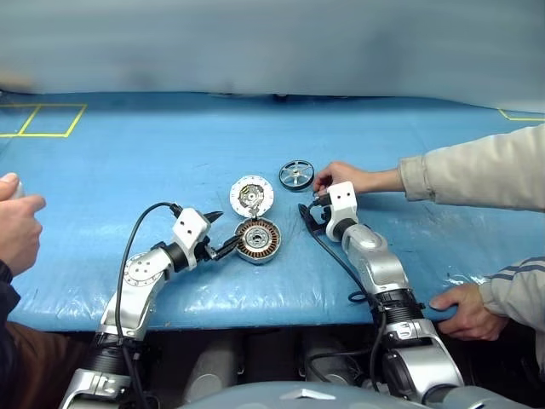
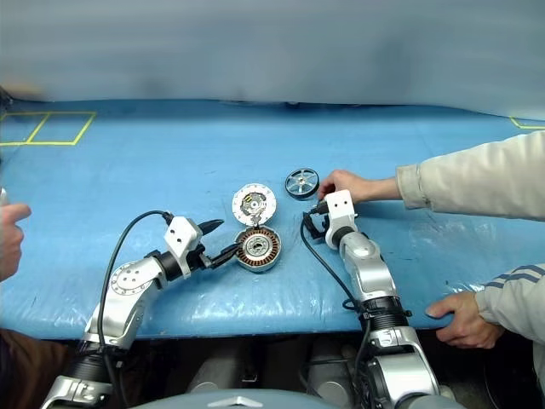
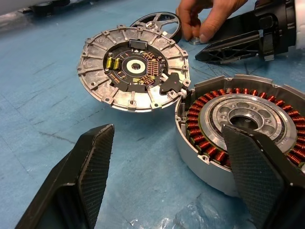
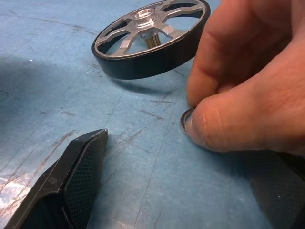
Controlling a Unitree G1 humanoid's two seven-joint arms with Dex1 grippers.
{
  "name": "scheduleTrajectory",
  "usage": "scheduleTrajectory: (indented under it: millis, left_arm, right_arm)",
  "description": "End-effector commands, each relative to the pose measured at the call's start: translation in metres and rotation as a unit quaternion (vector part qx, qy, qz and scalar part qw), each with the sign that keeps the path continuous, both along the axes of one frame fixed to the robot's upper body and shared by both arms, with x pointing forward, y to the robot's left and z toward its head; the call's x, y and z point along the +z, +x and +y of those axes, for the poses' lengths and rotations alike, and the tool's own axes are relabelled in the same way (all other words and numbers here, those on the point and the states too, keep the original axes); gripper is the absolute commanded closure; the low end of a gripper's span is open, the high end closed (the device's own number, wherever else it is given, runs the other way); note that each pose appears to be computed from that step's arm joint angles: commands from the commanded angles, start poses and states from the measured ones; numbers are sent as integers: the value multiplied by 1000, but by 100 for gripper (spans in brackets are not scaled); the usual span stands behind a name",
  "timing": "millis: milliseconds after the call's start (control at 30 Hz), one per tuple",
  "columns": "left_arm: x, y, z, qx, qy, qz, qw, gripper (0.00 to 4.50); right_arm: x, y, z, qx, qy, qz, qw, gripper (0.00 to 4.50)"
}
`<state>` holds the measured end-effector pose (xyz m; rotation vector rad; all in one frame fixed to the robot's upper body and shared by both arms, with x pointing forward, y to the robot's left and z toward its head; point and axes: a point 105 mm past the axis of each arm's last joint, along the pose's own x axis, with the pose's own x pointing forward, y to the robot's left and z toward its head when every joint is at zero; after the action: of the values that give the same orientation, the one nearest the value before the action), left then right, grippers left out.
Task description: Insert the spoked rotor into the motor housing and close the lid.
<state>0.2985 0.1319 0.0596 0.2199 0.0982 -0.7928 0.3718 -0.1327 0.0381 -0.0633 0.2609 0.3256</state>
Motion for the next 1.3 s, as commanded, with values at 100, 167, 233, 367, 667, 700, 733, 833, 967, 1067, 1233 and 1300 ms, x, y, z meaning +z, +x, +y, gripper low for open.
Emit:
scheduleTrajectory:
  millis: [100,167,233,367,667,700,733,833,967,1067,1233,1300]
  left_arm:
    - [17,-2,1,-9,-15,-23,1000,66]
    - [18,-2,2,-10,-14,-24,1000,66]
    - [18,-2,2,-12,-14,-24,1000,66]
    - [19,-3,-2,-20,-19,-22,999,66]
    - [23,-6,-3,-32,-23,-25,999,66]
    - [23,-6,-3,-33,-22,-24,999,66]
    - [23,-6,-3,-35,-20,-23,999,66]
    - [23,-6,-4,-40,-20,-22,999,66]
    - [23,-8,-7,-53,-22,-18,998,66]
    - [23,-9,-7,-58,-24,-17,998,66]
    - [23,-10,-2,-55,-18,-16,998,66]
    - [23,-10,-1,-53,-18,-16,998,66]
  right_arm:
    - [5,-9,-2,-4,8,-9,1000,0]
    - [5,-12,-1,-5,10,-9,1000,0]
    - [4,-15,0,-6,11,-7,1000,0]
    - [1,-20,-2,-10,10,-1,1000,0]
    - [12,-32,-24,-48,-3,-18,999,0]
    - [13,-36,-28,-52,-9,-19,998,0]
    - [13,-41,-31,-55,-15,-18,998,0]
    - [10,-53,-37,-63,-27,-6,998,0]
    - [-2,-69,-33,-60,-25,21,998,0]
    - [-10,-77,-29,-59,-20,37,997,0]
    - [-19,-83,-19,-44,-17,52,998,0]
    - [-22,-84,-17,-41,-16,57,997,0]
